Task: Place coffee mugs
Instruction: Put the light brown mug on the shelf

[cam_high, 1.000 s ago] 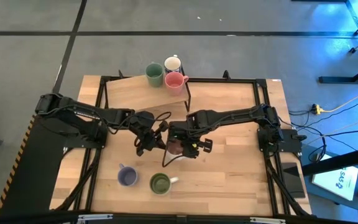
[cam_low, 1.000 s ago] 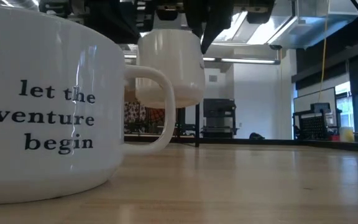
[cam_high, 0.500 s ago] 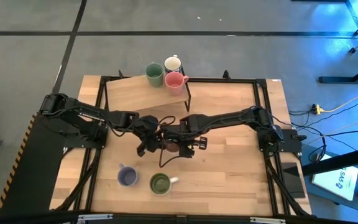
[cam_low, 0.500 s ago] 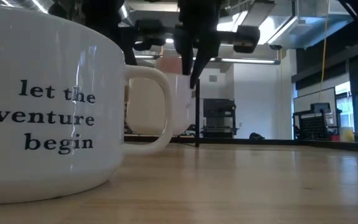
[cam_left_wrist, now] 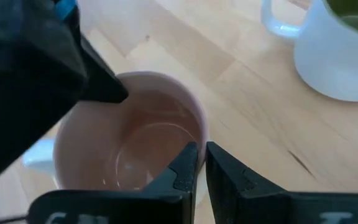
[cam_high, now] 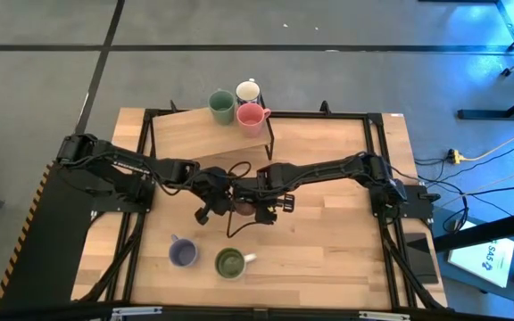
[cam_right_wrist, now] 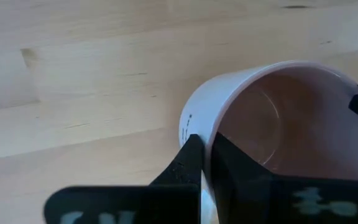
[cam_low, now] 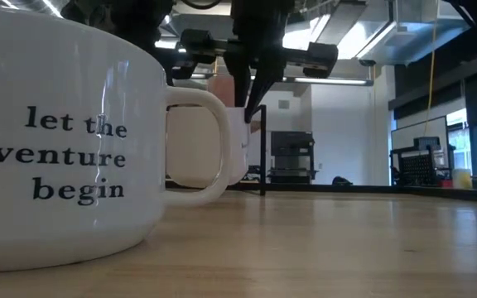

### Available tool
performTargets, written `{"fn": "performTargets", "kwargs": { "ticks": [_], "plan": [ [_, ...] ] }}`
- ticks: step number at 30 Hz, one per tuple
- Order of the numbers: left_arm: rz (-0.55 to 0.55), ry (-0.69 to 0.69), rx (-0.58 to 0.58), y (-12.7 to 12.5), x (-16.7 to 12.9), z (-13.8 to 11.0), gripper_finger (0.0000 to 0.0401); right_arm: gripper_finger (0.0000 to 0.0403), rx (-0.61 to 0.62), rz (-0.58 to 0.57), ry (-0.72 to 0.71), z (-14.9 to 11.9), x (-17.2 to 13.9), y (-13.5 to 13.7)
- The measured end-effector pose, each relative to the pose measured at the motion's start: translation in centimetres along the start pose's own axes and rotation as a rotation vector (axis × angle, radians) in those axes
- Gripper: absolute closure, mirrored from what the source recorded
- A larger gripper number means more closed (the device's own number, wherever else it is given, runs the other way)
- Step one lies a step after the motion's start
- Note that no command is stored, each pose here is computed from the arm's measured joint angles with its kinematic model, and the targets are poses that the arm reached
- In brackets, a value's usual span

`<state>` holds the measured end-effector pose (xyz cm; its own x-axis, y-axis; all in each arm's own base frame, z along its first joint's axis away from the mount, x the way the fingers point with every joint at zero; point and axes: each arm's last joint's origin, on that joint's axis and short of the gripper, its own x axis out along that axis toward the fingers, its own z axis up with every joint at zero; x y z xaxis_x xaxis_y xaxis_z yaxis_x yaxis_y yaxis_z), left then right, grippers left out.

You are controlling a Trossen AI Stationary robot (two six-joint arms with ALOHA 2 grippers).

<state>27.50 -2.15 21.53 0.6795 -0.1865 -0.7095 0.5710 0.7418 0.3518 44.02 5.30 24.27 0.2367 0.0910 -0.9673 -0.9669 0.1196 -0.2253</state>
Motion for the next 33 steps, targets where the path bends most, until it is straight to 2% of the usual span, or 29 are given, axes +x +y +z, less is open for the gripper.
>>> {"fn": "performTargets", "kwargs": {
  "ticks": [7,11,23,25,30,33],
  "plan": [
    [-0.012,0.027,-0.014,-0.13,0.16,-0.25,0.0379,0.0402,-0.031,-0.013,-0.004,0.07,0.00,-0.12],
    [-0.029,0.040,0.023,-0.24,0.18,-0.44,0.0374,0.0402,-0.050,-0.022,-0.014,0.15,-0.01,-0.22],
    [-0.034,0.049,0.029,-0.38,0.21,-0.46,0.0301,0.0403,-0.058,-0.041,-0.042,0.27,-0.06,-0.43],
    [-0.019,0.069,0.064,-0.57,0.25,-0.35,0.0299,0.0403,-0.060,-0.042,-0.041,0.28,-0.06,-0.43],
    [0.021,0.130,0.257,-0.97,0.31,-0.18,0.0299,0.0402,-0.074,-0.052,-0.060,0.42,-0.18,-0.52],
    [0.036,0.138,0.296,-0.99,0.28,-0.04,0.0299,0.0401,-0.088,-0.055,-0.068,0.47,-0.21,-0.55]
  ]
}}
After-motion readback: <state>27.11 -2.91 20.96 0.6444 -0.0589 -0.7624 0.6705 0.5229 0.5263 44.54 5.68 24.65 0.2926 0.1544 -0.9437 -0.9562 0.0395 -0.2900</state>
